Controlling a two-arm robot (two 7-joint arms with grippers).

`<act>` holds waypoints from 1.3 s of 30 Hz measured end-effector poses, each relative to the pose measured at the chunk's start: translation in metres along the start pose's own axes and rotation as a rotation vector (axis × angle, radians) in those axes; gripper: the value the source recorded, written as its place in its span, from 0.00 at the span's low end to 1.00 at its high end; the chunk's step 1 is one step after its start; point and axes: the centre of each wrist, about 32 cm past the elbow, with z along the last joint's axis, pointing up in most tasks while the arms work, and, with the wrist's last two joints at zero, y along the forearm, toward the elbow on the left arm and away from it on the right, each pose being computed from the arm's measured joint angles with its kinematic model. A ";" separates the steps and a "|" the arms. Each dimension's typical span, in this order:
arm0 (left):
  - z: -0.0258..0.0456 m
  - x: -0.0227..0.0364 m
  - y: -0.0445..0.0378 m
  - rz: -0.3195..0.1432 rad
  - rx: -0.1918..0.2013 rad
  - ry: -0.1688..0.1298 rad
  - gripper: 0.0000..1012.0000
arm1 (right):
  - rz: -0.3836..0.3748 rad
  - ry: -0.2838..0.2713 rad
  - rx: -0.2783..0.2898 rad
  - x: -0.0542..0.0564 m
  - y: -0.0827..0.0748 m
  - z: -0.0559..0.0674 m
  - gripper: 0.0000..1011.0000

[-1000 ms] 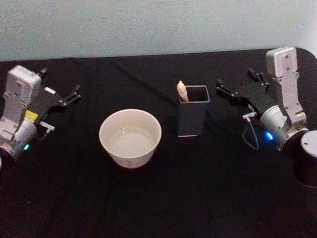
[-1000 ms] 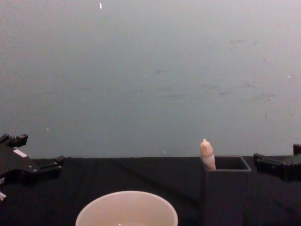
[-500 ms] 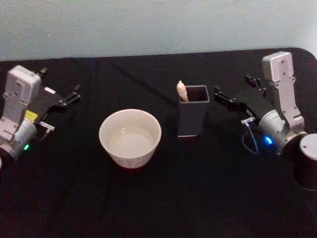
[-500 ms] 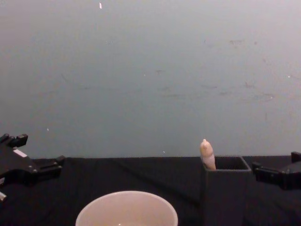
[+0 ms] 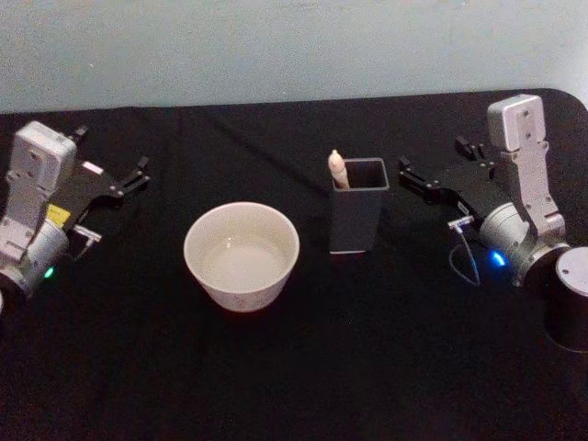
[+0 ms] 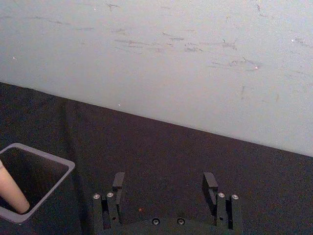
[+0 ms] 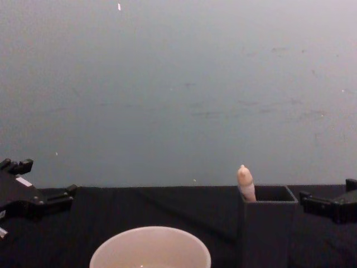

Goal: Pick up the stirring spoon with one hand, stir inside the cup, then place it back in its original position.

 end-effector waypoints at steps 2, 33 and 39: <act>0.0000 0.0000 0.0000 0.000 0.000 0.000 0.99 | 0.000 0.000 0.000 0.000 0.000 0.000 0.99; 0.0000 0.0000 0.0000 0.000 0.000 0.000 0.99 | -0.001 0.002 0.002 0.000 0.000 0.000 0.99; 0.0000 0.0000 0.0000 0.000 0.000 0.000 0.99 | -0.001 0.002 0.002 0.000 0.000 0.000 0.99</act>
